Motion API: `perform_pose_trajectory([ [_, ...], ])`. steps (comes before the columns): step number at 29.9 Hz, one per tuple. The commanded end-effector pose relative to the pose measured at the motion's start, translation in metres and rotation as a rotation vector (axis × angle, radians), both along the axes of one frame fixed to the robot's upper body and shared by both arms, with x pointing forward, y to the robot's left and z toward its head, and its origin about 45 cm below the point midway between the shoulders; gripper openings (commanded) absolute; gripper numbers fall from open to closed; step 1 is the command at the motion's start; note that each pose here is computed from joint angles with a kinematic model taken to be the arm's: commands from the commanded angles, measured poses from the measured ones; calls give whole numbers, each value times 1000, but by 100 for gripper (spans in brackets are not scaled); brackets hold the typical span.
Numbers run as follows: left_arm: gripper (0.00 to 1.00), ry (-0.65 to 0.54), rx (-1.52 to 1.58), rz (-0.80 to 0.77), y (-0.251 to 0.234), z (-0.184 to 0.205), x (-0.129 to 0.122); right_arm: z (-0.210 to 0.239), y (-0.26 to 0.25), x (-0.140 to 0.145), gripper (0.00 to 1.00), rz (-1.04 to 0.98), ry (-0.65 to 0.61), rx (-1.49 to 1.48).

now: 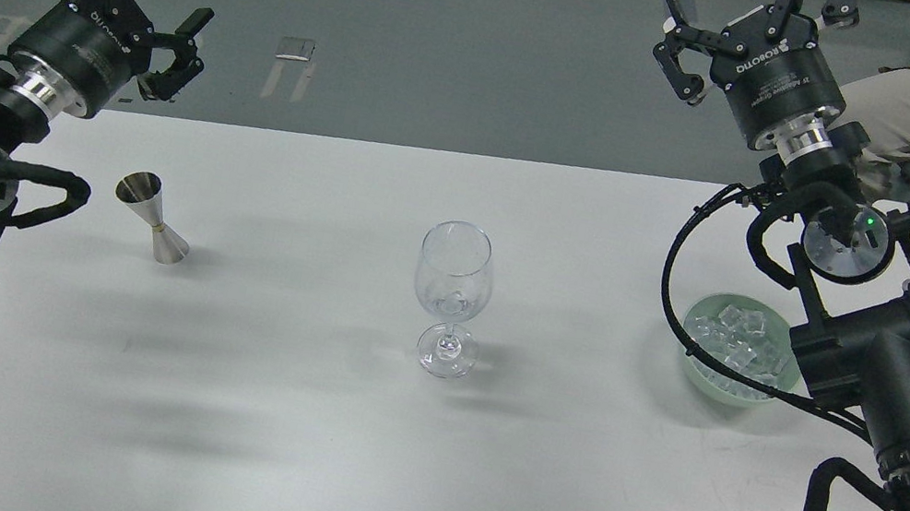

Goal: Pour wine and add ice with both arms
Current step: 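Open the left gripper and lift it away from the jigger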

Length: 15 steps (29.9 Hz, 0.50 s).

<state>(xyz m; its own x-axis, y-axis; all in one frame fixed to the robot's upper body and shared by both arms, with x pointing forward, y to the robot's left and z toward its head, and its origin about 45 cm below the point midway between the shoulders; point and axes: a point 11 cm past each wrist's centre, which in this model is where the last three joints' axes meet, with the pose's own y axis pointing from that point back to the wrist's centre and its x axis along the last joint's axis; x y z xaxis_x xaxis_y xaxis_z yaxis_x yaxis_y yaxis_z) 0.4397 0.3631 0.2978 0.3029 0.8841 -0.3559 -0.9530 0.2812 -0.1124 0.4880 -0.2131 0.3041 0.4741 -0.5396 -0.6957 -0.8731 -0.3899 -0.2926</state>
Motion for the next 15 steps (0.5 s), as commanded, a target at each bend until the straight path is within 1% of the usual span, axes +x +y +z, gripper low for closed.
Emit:
perform_pose_trajectory([
  [1,97,-17,24,17,5,1,0,-1,1,0,100,2,2,0],
  [9,97,67,68,10,0,-25,-2,0,0,0,100,0,2,-1],
  [13,97,97,44,37,5,-35,-1,0,0,0,100,0,2,-1],
  [15,97,94,34,50,8,-33,-1,-1,0,0,100,-1,3,-1],
])
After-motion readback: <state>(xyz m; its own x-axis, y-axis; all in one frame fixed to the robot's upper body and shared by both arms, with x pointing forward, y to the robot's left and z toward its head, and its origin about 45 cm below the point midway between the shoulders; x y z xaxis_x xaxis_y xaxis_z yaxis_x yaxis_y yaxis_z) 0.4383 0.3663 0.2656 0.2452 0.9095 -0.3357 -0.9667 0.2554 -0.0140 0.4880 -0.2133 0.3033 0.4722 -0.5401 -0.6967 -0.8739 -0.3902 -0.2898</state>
